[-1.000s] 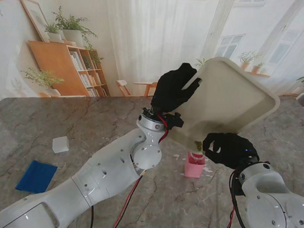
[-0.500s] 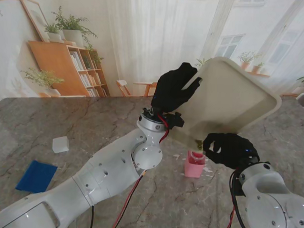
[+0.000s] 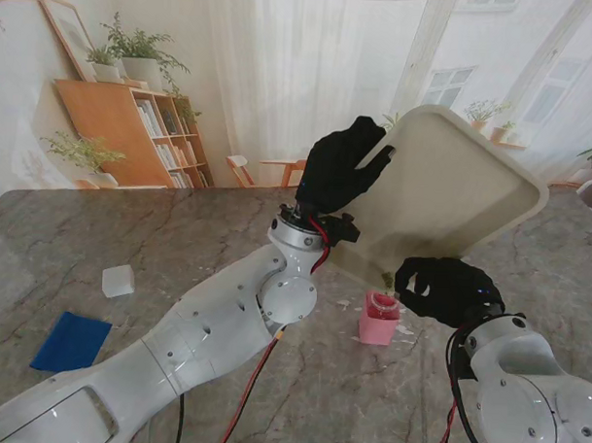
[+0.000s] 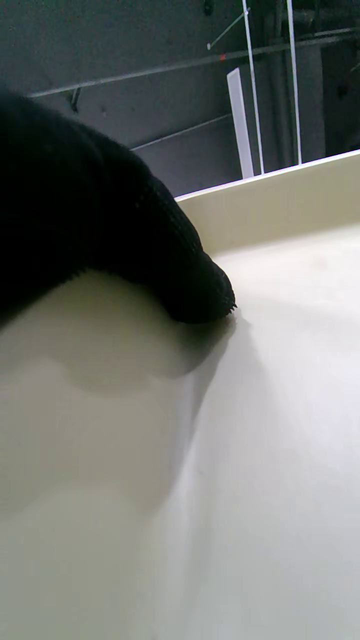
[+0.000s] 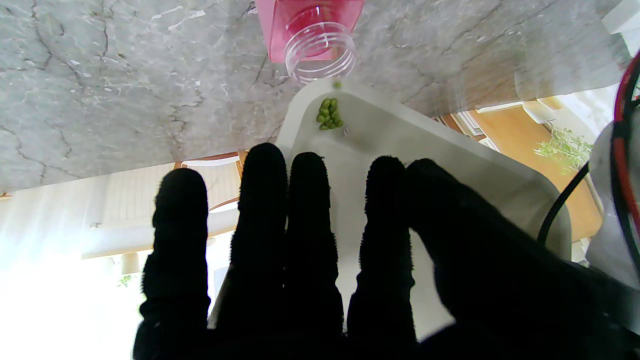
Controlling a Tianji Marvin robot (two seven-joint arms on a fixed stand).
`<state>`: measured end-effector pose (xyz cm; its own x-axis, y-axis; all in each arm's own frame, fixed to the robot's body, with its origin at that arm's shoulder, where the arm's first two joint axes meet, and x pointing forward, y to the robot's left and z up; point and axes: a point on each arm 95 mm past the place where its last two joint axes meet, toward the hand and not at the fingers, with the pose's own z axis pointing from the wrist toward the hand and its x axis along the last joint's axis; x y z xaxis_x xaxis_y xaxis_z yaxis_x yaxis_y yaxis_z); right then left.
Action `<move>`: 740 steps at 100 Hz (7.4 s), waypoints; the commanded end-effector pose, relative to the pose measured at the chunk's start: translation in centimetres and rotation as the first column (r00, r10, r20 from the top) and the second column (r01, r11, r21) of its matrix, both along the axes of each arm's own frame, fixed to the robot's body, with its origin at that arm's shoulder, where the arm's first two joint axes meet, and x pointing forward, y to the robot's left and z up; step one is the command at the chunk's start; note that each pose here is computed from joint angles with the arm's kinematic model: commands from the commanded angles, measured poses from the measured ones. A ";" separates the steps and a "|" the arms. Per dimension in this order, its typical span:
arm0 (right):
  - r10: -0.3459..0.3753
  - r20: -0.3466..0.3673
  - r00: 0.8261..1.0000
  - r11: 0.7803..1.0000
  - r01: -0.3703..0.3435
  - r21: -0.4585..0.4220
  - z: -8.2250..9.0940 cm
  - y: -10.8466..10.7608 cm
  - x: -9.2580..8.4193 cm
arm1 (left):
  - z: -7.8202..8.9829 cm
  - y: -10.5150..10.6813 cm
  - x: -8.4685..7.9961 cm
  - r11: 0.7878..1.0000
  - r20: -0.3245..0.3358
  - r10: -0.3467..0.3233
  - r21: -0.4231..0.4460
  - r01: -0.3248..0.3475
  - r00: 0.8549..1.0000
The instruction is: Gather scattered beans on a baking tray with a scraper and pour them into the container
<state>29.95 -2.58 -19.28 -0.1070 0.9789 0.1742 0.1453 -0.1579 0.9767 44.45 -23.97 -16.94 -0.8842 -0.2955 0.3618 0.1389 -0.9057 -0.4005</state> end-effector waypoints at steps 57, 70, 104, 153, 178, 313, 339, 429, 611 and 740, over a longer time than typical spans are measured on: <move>0.002 -0.004 1.000 1.000 -0.002 -0.004 -0.1 -0.1 -0.2 | 0.6 -0.3 -0.9 1.000 0.036 0.000 -0.028 0.001 0.999; 0.003 -0.005 1.000 1.000 -0.003 -0.004 -0.1 -0.1 -0.2 | 0.7 -0.2 -0.8 1.000 0.026 0.001 -0.029 -0.001 1.000; 0.003 -0.002 1.000 1.000 -0.003 -0.002 -0.3 -0.1 -0.1 | 0.9 -0.1 0.1 0.999 -0.042 -0.019 -0.034 0.017 0.999; -0.004 0.025 1.000 1.000 0.004 0.011 -0.3 0.0 -0.2 | 1.4 -0.6 4.7 0.996 -0.285 -0.085 -0.049 0.074 0.955; -0.020 0.056 0.998 0.999 0.018 0.028 0.0 0.0 -0.3 | 1.4 0.0 7.7 0.996 -0.400 -0.084 -0.027 0.080 0.913; -0.250 0.180 0.951 0.959 0.218 0.179 -1.0 -5.0 1.2 | -3.3 18.2 11.4 0.933 -0.722 0.359 0.276 -0.229 0.592; -0.266 0.180 0.947 0.948 0.223 0.226 -2.5 -5.0 2.5 | -6.7 21.6 8.8 0.906 -0.786 0.419 0.326 -0.270 0.456; -0.268 0.104 0.958 0.928 0.228 0.295 -6.1 -3.8 4.6 | -16.7 18.1 8.3 0.948 -0.918 0.313 0.287 -0.140 0.242; -0.138 0.083 0.987 0.948 0.107 0.301 -6.0 -5.3 3.9 | -10.8 20.6 -2.9 0.767 -0.453 0.480 0.632 -0.109 0.751; 0.326 -0.121 0.938 0.927 -0.292 0.234 -16.7 -9.6 7.0 | -15.1 19.3 -3.2 0.777 -0.499 0.467 0.626 -0.069 0.730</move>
<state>36.59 -12.27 -35.80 -0.3397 0.8459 0.4110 0.3558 -0.2890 0.8888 41.34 -4.42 -31.93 -0.3828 -0.7966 0.4679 -0.1029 -0.4666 -0.8785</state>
